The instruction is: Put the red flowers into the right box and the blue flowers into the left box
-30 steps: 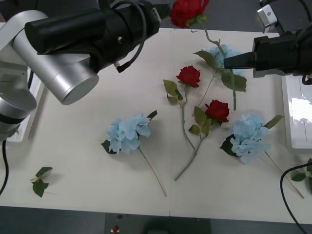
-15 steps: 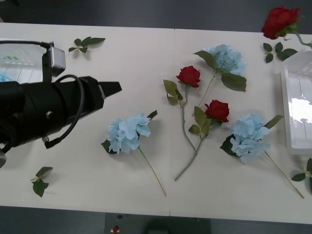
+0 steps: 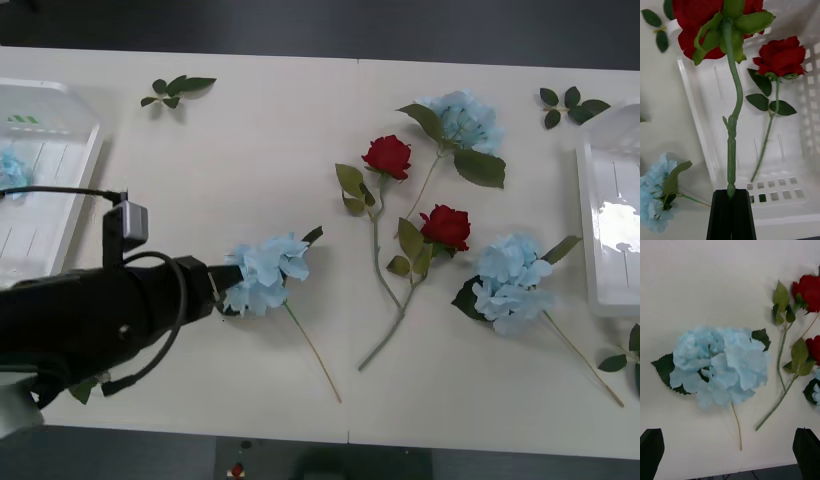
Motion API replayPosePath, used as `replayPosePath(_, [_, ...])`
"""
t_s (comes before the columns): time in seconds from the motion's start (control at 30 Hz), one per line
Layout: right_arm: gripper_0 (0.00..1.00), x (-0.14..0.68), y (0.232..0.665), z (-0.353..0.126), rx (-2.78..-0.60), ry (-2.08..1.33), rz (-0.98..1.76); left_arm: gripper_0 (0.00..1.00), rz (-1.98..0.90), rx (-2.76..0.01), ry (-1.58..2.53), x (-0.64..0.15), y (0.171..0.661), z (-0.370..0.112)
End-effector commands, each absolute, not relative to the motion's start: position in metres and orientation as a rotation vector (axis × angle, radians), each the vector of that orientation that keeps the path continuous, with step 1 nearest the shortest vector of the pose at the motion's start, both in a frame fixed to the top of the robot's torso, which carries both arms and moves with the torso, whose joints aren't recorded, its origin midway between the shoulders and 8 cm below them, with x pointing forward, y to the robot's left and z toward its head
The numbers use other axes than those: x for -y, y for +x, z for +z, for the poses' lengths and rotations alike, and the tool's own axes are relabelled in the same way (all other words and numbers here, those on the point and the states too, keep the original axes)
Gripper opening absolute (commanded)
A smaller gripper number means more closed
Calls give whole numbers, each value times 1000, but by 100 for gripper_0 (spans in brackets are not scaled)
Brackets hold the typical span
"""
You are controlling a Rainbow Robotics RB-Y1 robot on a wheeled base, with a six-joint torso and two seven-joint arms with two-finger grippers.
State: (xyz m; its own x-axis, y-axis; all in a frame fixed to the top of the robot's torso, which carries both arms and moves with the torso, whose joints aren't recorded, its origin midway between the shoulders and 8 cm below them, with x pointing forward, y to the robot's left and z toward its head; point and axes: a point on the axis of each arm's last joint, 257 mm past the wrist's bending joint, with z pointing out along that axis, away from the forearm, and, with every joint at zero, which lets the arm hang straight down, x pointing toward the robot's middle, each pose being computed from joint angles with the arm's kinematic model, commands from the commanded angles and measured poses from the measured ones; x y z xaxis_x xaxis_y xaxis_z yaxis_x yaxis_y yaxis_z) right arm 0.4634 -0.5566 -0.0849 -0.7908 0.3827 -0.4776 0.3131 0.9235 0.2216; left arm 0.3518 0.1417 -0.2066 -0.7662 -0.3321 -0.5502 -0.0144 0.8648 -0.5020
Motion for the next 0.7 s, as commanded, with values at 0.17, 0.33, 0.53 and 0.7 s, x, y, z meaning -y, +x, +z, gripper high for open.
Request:
replayPosePath(0.17, [0,603,461,-105,-2490,476,-8,100,-586,-2444,-223,-133,348,-232])
replayPosePath(0.33, [9,615,457,-145,-2499,467,-73,100,-537,-2500,-202,-118,356,-252])
replayPosePath(0.53, [93,623,453,-162,-2495,460,-98,100,-505,-2522,-212,-98,377,-279])
replayPosePath(0.7, [97,610,455,-156,-2504,402,-76,100,-516,-2529,-257,-87,384,-291])
